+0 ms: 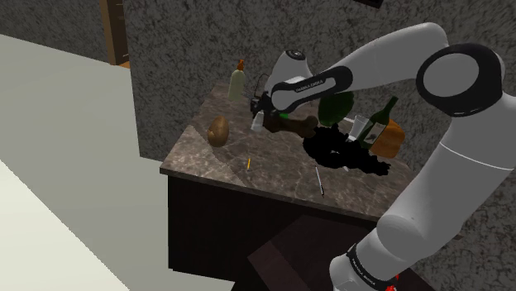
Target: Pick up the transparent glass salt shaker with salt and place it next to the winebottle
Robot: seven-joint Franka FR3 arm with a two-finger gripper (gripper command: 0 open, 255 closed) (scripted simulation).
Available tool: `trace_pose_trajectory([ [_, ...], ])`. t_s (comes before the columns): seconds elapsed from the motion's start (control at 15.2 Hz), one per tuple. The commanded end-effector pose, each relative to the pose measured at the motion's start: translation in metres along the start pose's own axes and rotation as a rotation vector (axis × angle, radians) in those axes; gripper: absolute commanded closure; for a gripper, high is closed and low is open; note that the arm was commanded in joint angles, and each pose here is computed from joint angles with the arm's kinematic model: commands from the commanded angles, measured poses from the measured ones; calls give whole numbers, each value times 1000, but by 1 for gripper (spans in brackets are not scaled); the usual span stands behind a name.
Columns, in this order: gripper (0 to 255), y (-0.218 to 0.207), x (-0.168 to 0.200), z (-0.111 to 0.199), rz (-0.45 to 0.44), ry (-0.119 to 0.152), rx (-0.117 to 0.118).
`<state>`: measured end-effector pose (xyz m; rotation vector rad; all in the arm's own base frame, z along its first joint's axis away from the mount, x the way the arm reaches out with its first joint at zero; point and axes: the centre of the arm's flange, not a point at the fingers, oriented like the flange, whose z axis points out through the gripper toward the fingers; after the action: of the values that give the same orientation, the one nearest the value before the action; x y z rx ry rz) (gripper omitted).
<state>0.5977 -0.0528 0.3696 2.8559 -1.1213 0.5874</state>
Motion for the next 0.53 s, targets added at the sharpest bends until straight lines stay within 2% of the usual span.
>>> trace_pose_trajectory([
  [0.0,255,-1,4,-10,1,0,0],
  [0.46,255,-6,17,-44,1,0,0],
])
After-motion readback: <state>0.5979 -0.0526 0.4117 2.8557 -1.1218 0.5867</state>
